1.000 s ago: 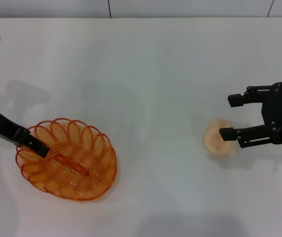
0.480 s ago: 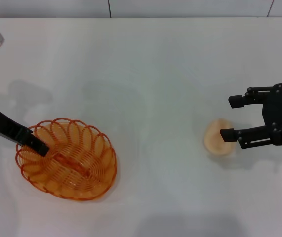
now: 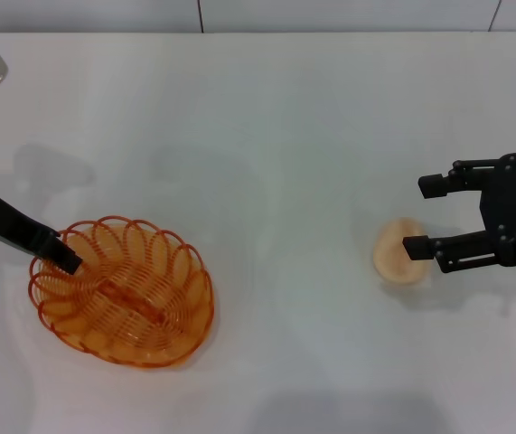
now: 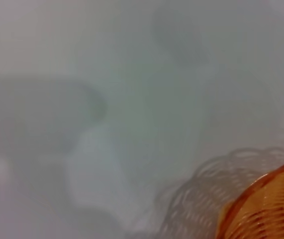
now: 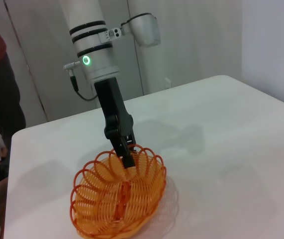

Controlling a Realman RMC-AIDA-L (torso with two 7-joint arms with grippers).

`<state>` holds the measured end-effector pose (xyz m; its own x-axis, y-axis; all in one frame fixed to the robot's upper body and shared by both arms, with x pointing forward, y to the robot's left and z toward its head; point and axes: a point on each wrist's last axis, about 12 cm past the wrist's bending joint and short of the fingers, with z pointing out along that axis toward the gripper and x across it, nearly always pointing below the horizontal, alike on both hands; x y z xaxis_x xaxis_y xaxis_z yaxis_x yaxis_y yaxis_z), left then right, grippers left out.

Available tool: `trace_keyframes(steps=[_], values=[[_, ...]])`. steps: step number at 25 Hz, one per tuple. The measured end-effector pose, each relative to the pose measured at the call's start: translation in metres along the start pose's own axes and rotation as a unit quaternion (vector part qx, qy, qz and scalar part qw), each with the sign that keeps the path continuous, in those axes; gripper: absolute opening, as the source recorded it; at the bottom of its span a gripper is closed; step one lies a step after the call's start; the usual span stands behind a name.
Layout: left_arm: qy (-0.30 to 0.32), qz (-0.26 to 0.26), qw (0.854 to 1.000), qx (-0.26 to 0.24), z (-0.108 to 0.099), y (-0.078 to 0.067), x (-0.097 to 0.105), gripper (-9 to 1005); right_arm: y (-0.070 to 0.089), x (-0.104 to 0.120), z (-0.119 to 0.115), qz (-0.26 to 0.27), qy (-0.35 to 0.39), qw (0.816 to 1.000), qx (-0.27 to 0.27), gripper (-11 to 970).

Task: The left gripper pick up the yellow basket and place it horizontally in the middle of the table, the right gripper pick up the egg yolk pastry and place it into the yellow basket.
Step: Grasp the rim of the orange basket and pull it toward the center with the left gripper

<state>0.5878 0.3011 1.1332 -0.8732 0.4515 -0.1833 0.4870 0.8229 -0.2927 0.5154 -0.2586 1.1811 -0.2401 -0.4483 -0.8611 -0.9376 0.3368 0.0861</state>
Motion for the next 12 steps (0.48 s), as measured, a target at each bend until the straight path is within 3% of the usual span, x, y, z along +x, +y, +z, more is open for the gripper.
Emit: trace_keyframes(steps=[1,3,12], values=[[0.0,-0.001,1.0,0.0,0.001,0.0002,0.0,501,0.0,-0.0001,0.0,0.0,0.0,1.0,0.0,814],[0.0,-0.001,1.0,0.0,0.0023,0.0004,-0.0002,293,0.0,-0.0001,0.0,0.0,0.0,1.0,0.0,814],[-0.001,0.0,1.0,0.0,0.0026,0.0004,-0.0006,210,0.0004,-0.001,-0.0002,-0.002,0.0,1.0,0.0,813]])
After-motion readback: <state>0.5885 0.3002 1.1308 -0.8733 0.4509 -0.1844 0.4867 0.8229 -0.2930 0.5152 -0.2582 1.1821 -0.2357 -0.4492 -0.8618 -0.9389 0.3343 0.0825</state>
